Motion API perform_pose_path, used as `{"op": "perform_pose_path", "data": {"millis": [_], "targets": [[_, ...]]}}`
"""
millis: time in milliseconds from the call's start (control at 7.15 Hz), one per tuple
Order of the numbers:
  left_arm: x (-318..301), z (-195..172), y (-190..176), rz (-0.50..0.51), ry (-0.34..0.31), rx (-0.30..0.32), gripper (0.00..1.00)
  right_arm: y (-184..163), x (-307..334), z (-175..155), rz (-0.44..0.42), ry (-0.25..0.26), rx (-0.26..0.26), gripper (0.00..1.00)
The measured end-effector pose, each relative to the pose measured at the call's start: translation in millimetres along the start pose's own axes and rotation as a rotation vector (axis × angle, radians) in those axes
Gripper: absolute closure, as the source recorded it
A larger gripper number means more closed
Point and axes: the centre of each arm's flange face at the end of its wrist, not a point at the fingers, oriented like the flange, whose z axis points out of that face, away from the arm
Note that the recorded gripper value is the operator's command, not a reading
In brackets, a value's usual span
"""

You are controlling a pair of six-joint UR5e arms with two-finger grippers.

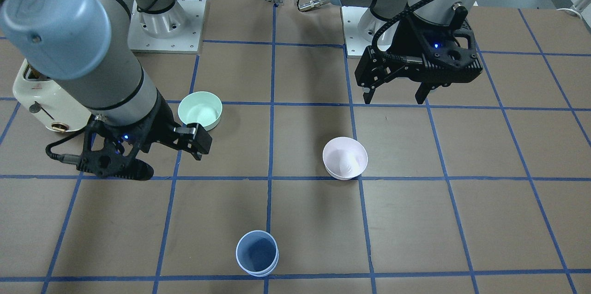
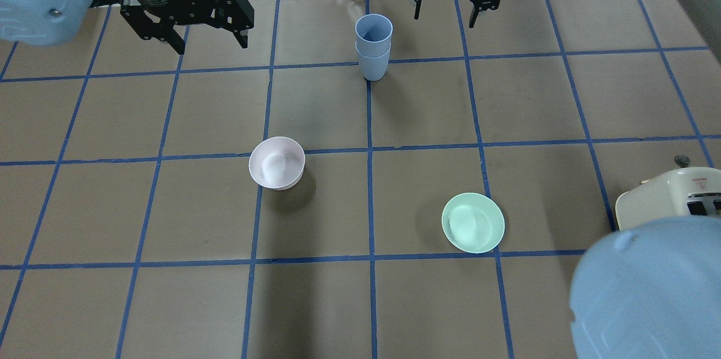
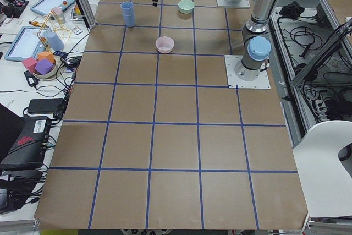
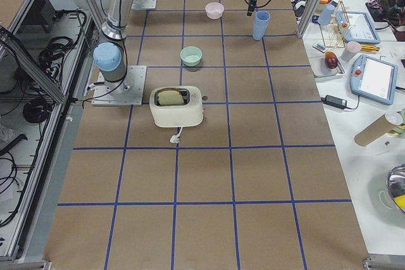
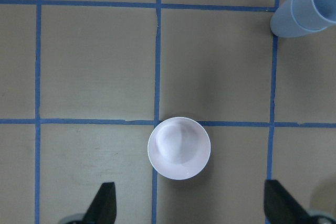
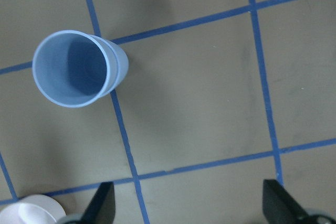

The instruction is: Stack blue cups with both arms

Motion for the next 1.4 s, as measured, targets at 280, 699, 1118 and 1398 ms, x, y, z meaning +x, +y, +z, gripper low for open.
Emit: {"op": "perform_pose_path", "data": {"millis": [280, 699, 1118, 1398], "targets": [[0.2, -0.4, 0.4, 0.001, -0.001, 0.0, 0.0, 66.6, 36.2, -9.7, -0.076, 0.034, -0.007, 0.0], [0.1, -0.3, 0.5, 0.0, -0.001, -0.001, 0.0, 115.3, 57.1, 3.1, -0.139, 0.044, -0.019, 0.0], [0.4, -0.3, 0.7, 0.001, -0.001, -0.001, 0.0, 122.5, 58.1, 2.2, -0.146, 0.045, -0.018, 0.0], [0.4, -0.3, 0.7, 0.001, -0.001, -0.001, 0.0, 125.3, 59.2, -2.6, -0.142, 0.045, -0.013, 0.0]]}}
